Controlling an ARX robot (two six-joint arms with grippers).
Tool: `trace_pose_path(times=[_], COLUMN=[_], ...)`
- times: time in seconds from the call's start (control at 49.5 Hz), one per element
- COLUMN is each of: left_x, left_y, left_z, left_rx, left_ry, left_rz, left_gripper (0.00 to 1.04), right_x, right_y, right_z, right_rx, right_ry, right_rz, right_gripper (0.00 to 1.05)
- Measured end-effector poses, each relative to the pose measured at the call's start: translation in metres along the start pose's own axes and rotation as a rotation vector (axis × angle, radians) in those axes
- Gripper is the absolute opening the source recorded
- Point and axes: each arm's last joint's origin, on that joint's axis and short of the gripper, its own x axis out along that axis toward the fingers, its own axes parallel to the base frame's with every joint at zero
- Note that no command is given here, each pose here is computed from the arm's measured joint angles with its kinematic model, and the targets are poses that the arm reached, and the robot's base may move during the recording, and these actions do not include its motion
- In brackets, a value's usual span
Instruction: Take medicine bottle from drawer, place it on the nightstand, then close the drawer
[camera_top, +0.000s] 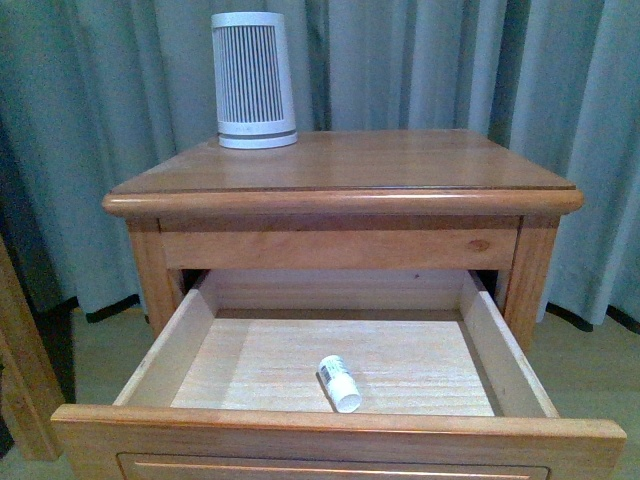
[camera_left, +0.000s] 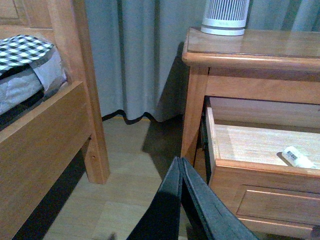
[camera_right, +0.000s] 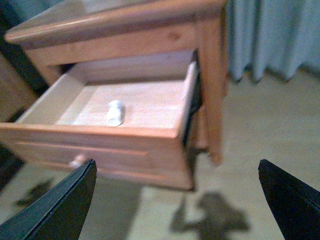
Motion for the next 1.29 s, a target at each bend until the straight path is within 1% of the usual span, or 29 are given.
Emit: trace_pose_path(times=[0.04, 0.061, 0.121, 0.202, 0.262, 0.303, 0.363, 0.424, 0.444, 0.464, 0.525, 0.585, 0.626, 0.646, 0.727, 0.767, 0.787, 0.828, 0.928, 1.07, 1.292], left_x=[0.000, 0.000, 0.000, 0.000, 0.000, 0.000, 0.000, 0.000, 0.000, 0.000, 0.000, 0.000, 0.000, 0.000, 0.000, 0.000, 0.000, 0.000, 0.000, 0.000, 0.000], left_y=[0.000, 0.000, 0.000, 0.000, 0.000, 0.000, 0.000, 0.000, 0.000, 0.000, 0.000, 0.000, 0.000, 0.000, 0.000, 0.000, 0.000, 0.000, 0.000, 0.000, 0.000], left_z=[0.000, 0.000, 0.000, 0.000, 0.000, 0.000, 0.000, 0.000, 0.000, 0.000, 0.000, 0.000, 0.000, 0.000, 0.000, 0.000, 0.000, 0.000, 0.000, 0.000, 0.000], left_rx=[0.000, 0.000, 0.000, 0.000, 0.000, 0.000, 0.000, 0.000, 0.000, 0.000, 0.000, 0.000, 0.000, 0.000, 0.000, 0.000, 0.001, 0.001, 0.001, 0.001, 0.001], left_ry=[0.000, 0.000, 0.000, 0.000, 0.000, 0.000, 0.000, 0.000, 0.000, 0.000, 0.000, 0.000, 0.000, 0.000, 0.000, 0.000, 0.000, 0.000, 0.000, 0.000, 0.000], left_rz=[0.001, 0.001, 0.001, 0.001, 0.001, 0.001, 0.001, 0.001, 0.001, 0.001, 0.001, 0.001, 0.001, 0.001, 0.001, 0.001, 0.001, 0.001, 0.001, 0.001, 0.001], left_gripper=[0.04, 0.04, 0.04, 0.04, 0.04, 0.11, 0.26, 0.38, 0.39, 0.42, 0.54, 0.62, 0.73, 0.76, 0.94, 0.99, 1.00, 0.98, 0.98, 0.98, 0.98], right_x=[0.008, 0.011, 0.025, 0.042, 0.058, 0.071, 0.105, 0.131, 0.135, 0.144, 0.173, 0.196, 0.223, 0.231, 0.266, 0.277, 0.280, 0.291, 0.311, 0.328, 0.356], right_y=[0.005, 0.008, 0.023, 0.040, 0.051, 0.059, 0.074, 0.085, 0.087, 0.090, 0.099, 0.106, 0.114, 0.116, 0.126, 0.129, 0.129, 0.132, 0.134, 0.134, 0.126], right_z=[0.023, 0.034, 0.084, 0.118, 0.138, 0.149, 0.165, 0.170, 0.170, 0.170, 0.167, 0.158, 0.142, 0.137, 0.103, 0.089, 0.086, 0.071, 0.038, 0.014, -0.013], right_rx=[0.089, 0.096, 0.071, 0.041, 0.009, -0.012, -0.067, -0.108, -0.113, -0.128, -0.166, -0.189, -0.219, -0.227, -0.263, -0.276, -0.279, -0.293, -0.316, -0.321, -0.293], right_ry=[0.033, 0.026, -0.037, -0.053, -0.046, -0.028, 0.027, 0.076, 0.084, 0.099, 0.152, 0.211, 0.276, 0.297, 0.401, 0.439, 0.448, 0.485, 0.555, 0.599, 0.635], right_rz=[0.066, 0.081, 0.134, 0.190, 0.195, 0.202, 0.190, 0.180, 0.177, 0.169, 0.143, 0.120, 0.090, 0.083, 0.042, 0.029, 0.027, 0.012, -0.014, -0.019, -0.017], right_gripper=[0.98, 0.98, 0.98, 0.98, 0.98, 0.98, 0.98, 0.98, 0.98, 0.98, 0.98, 0.98, 0.98, 0.98, 0.98, 0.98, 0.98, 0.98, 0.98, 0.98, 0.98])
